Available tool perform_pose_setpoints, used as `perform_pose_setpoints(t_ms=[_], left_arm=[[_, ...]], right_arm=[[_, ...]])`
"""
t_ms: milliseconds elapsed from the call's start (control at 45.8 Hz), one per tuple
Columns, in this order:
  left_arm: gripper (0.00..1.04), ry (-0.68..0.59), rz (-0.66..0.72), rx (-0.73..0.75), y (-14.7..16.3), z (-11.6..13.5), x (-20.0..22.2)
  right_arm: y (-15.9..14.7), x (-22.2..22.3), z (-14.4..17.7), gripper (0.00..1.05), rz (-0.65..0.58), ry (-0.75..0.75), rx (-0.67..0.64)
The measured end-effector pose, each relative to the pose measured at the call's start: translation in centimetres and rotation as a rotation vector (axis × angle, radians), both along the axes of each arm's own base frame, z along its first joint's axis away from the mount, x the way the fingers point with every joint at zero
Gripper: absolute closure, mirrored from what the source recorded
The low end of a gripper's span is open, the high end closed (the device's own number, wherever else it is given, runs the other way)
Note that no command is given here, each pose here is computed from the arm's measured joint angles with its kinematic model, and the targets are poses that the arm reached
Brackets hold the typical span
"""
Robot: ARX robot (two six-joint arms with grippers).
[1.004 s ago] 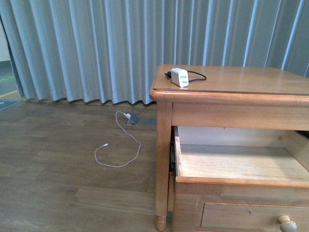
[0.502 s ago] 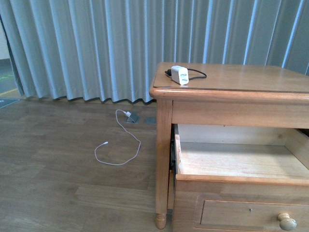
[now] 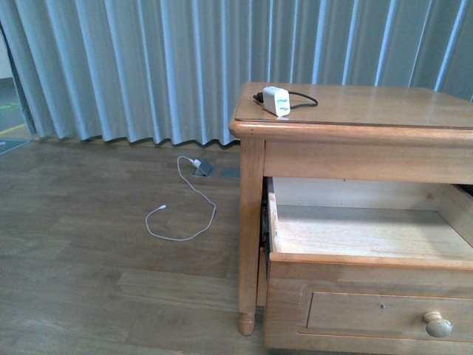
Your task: Put charger into drawer
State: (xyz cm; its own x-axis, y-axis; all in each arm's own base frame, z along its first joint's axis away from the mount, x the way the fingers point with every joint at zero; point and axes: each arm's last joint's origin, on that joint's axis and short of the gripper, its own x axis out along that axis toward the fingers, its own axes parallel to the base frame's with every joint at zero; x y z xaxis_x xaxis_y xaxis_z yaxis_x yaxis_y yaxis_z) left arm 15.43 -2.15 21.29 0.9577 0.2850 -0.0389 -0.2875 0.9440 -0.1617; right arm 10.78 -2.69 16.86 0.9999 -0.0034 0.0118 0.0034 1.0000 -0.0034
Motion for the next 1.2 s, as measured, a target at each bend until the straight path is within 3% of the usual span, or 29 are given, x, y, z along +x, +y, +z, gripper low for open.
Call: perform_pose_setpoints(t_ms=[218,284,436,633,851,1200], left_arm=[[0.06,0.021,-0.242,0.072,-4.7,4.8,7.2],[0.06,0.023,-0.321,0.101,-7.3,6.4,10.9],[0.06,0.031,-0.41,0.109,-11.7,7.6,17.3],[0.06,0.057,-0.504,0.114,-17.8,6.8,24.9],[0.06,0.114,-0.545,0.11,-23.2,3.5,30.8],[0.06,0.122,-0.52,0.075,-25.3,2.5,33.8]], right_arm=[[0.0,0.0,0.0,0.08,0.0,0.0,0.0],[0.0,0.0,0.0,0.08,0.0,0.0,0.0],[0.0,0.0,0.0,0.08,0.0,0.0,0.0],[0.0,0.0,0.0,0.08,0.0,0.0,0.0],[0.0,0.0,0.0,0.08,0.0,0.0,0.0],[0.0,0.0,0.0,0.08,0.0,0.0,0.0]])
